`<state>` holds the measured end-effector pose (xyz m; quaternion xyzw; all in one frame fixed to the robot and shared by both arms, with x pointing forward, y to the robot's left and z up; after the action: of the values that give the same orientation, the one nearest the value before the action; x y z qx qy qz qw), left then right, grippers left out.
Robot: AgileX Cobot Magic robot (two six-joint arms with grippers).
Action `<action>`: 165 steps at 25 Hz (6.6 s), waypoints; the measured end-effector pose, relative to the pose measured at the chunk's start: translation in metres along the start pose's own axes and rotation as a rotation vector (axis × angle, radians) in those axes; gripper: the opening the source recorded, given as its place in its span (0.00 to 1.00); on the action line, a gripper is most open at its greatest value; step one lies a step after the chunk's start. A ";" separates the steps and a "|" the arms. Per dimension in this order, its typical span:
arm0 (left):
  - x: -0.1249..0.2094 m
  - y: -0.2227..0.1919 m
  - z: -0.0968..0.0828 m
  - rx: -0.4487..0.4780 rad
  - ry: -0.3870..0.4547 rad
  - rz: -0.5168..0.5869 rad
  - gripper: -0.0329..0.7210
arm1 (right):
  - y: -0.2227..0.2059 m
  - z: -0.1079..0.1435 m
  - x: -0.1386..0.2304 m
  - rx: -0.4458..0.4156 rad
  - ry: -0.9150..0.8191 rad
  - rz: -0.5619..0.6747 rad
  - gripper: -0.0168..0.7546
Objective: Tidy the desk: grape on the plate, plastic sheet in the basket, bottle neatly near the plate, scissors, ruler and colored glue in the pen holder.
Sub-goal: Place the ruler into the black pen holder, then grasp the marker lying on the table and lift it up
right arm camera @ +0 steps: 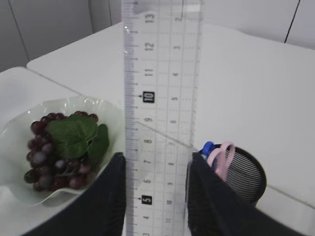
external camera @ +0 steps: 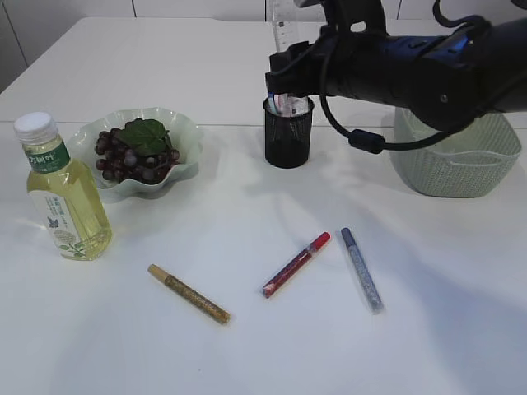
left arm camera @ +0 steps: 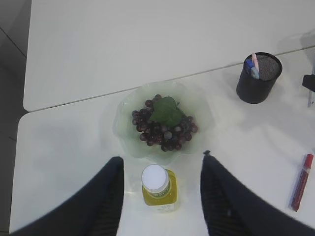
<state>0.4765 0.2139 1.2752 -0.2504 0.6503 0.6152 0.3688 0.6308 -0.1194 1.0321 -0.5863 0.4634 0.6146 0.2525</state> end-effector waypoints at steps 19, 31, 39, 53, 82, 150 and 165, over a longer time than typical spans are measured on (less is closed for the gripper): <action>-0.001 -0.003 0.002 -0.029 -0.011 0.001 0.54 | -0.084 -0.038 0.007 0.070 0.103 -0.073 0.38; -0.002 -0.030 -0.003 -0.053 -0.031 0.055 0.54 | -0.106 -0.055 0.032 0.105 0.045 -0.098 0.38; -0.003 -0.031 0.000 -0.080 -0.041 0.051 0.54 | -0.119 -0.056 0.043 0.109 0.022 -0.119 0.38; -0.003 -0.031 0.000 -0.086 -0.043 0.050 0.54 | -0.120 -0.063 0.050 0.126 0.007 -0.107 0.38; -0.003 -0.031 0.000 -0.086 -0.043 0.050 0.54 | -0.121 -0.061 0.060 0.123 -0.112 -0.012 0.50; -0.001 -0.031 -0.007 -0.010 -0.016 0.068 0.54 | 0.017 -0.008 0.084 -0.003 -0.501 1.336 0.52; 0.000 -0.031 -0.011 0.025 -0.004 0.076 0.54 | -0.019 -0.015 0.094 0.022 -0.465 1.317 0.52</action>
<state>0.4986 0.1995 1.2558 -0.2198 0.6661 0.6212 0.3494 0.6368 -0.1460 0.9390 -0.0341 0.6627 0.7444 -0.0741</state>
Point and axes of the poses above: a point on each arm's last joint axis where the gripper is mounted, y pointing back along that axis away from the gripper, z along the wrist's bending axis when the last joint is at zero, x = y × z, the point moved 1 cm from there along -y, pointing out along that axis toward the gripper, and after that the axes turned 4 degrees about y, right-handed, at the moved point
